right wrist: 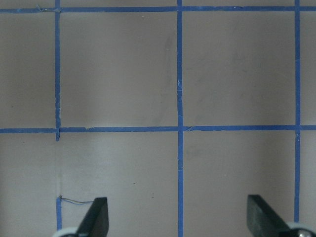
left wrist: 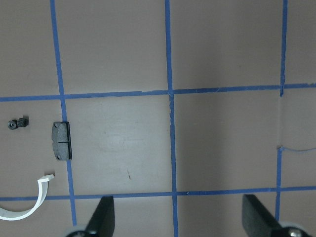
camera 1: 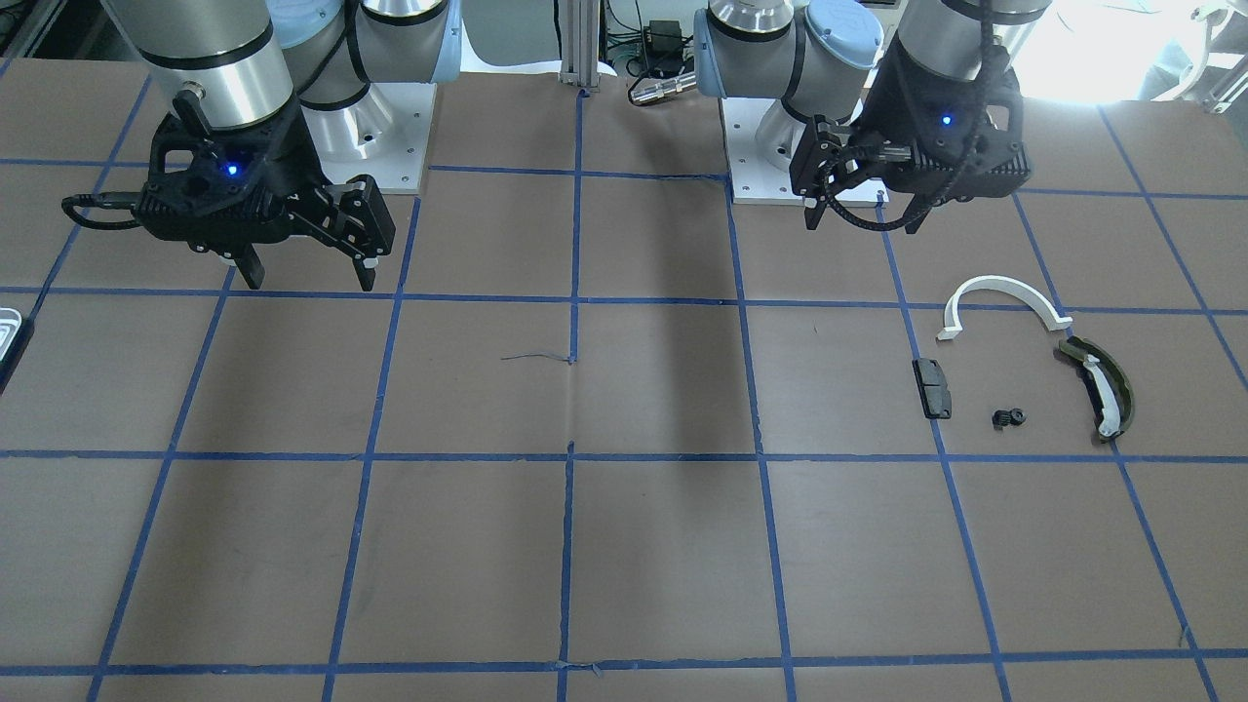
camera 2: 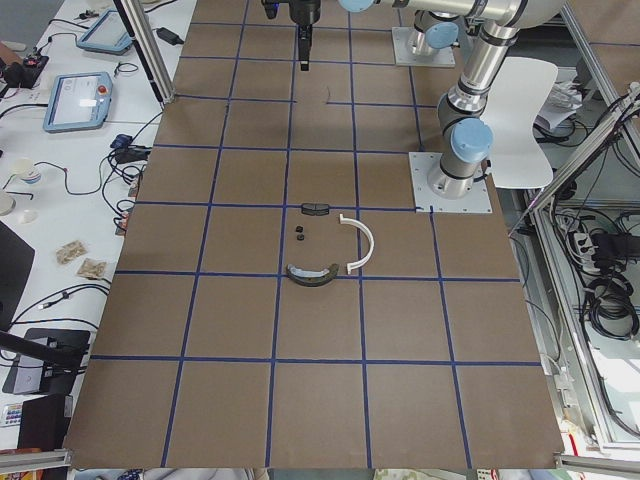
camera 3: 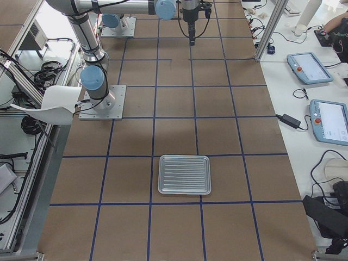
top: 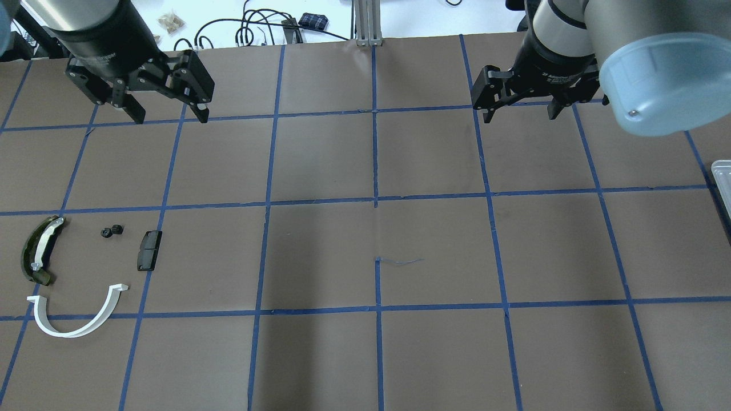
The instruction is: Place bearing gear from tray to pile
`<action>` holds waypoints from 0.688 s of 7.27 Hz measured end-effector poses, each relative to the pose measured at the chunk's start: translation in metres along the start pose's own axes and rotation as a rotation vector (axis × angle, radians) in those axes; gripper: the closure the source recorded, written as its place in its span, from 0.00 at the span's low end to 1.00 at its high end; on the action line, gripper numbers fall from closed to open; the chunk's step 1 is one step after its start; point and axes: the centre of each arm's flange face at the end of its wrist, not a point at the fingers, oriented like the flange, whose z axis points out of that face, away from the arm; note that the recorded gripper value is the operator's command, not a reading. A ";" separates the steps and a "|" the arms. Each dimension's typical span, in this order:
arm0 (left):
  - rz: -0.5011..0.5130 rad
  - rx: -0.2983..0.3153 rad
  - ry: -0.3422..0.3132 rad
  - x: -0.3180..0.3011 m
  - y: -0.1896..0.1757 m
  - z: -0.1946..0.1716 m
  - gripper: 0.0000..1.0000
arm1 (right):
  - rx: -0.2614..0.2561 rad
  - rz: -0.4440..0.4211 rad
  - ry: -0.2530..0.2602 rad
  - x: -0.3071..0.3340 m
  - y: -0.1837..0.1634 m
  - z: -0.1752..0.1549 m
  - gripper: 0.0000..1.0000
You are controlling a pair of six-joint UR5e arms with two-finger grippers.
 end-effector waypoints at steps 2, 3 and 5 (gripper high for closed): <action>-0.021 0.023 0.000 -0.002 0.004 0.005 0.08 | 0.000 0.000 0.001 0.000 0.000 -0.001 0.00; -0.042 0.022 0.000 -0.004 0.005 0.008 0.08 | -0.001 0.000 0.000 0.000 0.000 -0.001 0.00; -0.048 0.027 -0.003 -0.003 0.006 0.007 0.08 | -0.001 0.000 0.000 0.000 0.000 0.000 0.00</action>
